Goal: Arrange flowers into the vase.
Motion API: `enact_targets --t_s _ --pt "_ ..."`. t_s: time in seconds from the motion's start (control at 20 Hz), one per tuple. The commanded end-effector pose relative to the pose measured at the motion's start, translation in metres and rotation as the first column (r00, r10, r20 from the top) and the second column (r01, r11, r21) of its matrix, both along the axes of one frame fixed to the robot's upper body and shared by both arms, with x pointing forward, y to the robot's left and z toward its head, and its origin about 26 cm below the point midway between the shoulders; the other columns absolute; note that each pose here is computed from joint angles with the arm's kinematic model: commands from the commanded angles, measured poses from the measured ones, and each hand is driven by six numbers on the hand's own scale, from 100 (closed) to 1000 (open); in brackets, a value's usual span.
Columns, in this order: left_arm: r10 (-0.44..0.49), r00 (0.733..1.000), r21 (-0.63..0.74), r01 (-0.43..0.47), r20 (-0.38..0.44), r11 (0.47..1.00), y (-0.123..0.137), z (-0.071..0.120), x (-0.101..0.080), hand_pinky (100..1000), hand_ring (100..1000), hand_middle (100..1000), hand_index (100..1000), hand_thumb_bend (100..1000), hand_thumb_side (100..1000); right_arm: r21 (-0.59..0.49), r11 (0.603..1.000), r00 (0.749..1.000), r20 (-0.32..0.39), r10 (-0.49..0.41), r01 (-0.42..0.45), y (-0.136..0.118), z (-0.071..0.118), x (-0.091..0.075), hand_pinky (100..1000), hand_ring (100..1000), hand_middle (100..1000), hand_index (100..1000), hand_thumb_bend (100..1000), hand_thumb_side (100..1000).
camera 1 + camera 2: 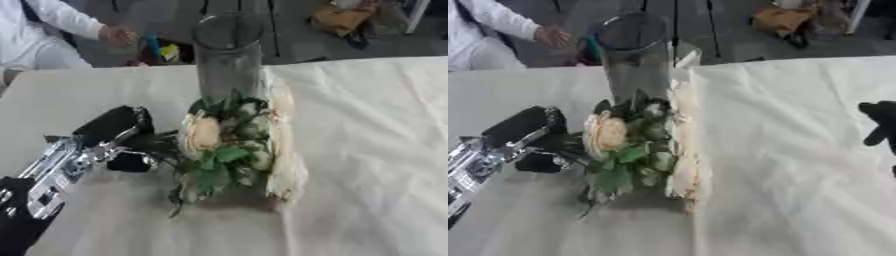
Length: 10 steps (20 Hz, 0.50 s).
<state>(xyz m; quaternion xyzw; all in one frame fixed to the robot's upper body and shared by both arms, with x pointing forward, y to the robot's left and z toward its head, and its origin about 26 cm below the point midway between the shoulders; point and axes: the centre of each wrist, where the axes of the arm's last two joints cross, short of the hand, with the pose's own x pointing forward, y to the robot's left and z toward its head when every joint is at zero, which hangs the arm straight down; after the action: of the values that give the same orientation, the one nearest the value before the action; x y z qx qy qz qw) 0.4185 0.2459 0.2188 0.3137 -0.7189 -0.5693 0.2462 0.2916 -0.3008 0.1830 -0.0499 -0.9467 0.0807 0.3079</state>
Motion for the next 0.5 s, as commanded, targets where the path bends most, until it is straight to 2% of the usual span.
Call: enact_targets --t_s 0.05,0.5 --pt "-0.027 0.998 -0.023 0.028 0.058 0.999 0.005 0.034 -0.016 100 100 100 123 100 571 -0.005 1.0 1.0 0.03 0.0 0.0 -0.002 0.009 -0.003 929 808 418 751 100 921" --pt "-0.152 0.987 -0.157 0.158 0.052 0.975 -0.012 0.083 -0.065 100 100 100 121 100 586 0.001 1.0 0.999 0.032 -0.01 0.01 -0.004 0.009 -0.003 928 807 420 751 100 921"
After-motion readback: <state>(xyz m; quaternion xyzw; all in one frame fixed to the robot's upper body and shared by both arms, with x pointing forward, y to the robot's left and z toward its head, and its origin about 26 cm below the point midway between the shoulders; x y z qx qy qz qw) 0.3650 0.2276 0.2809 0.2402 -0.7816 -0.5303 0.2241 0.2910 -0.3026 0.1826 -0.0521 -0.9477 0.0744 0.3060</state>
